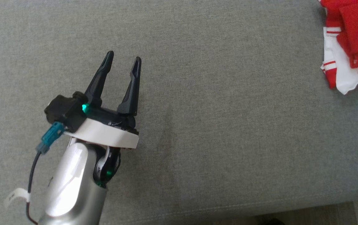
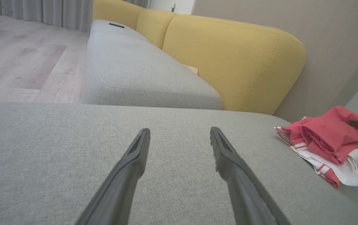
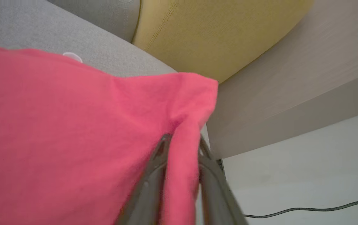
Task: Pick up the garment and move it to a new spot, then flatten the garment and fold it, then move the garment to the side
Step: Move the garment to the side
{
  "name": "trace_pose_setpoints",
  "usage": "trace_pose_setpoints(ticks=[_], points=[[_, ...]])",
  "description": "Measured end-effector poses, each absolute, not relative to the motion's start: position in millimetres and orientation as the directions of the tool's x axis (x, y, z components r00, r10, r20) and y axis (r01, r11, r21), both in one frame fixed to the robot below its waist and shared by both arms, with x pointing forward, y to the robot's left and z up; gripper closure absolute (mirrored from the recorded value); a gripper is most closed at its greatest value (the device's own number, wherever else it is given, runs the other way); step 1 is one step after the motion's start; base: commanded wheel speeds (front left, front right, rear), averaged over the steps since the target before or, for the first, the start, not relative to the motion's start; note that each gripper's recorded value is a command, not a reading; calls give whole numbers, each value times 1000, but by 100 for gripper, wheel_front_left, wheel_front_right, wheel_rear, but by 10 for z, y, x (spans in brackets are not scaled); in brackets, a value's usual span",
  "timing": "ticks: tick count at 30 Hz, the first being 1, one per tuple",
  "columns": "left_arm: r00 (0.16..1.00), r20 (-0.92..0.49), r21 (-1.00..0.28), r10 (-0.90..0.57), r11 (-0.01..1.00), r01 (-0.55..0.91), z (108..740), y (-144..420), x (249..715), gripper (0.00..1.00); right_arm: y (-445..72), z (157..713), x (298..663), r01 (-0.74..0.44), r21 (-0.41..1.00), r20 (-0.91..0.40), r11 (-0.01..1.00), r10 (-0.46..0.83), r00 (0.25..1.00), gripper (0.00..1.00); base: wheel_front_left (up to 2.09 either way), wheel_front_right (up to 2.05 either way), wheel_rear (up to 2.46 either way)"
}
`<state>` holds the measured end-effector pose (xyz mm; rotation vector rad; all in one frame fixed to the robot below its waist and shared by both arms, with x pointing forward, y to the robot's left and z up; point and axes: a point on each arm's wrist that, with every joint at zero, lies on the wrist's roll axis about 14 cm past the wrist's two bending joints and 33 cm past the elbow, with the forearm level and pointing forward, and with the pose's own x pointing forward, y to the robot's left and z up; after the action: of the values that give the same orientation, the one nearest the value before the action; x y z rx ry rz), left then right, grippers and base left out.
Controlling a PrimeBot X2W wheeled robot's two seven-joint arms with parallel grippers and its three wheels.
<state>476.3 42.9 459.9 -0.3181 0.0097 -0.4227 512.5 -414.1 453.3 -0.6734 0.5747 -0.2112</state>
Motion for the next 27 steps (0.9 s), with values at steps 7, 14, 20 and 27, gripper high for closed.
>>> trace_pose_setpoints(ticks=[7,14,20,27], points=[[911,81,-293,-406,863,411,4720,425,4754,0,-3983,4632,5106,37,-609,-397,792,-345,851,0,0,0,0],[915,136,-265,-380,876,403,5010,519,4675,0,-3454,5100,5241,62,-528,-255,847,-228,940,0,0,0,0],[928,172,-245,-332,898,366,5233,707,4475,0,-2763,5497,5193,17,-401,-97,916,-60,993,0,0,0,0],[944,202,-223,-262,926,304,5411,981,4210,0,-2087,5734,4927,-53,-182,74,982,68,995,0,0,0,0]])
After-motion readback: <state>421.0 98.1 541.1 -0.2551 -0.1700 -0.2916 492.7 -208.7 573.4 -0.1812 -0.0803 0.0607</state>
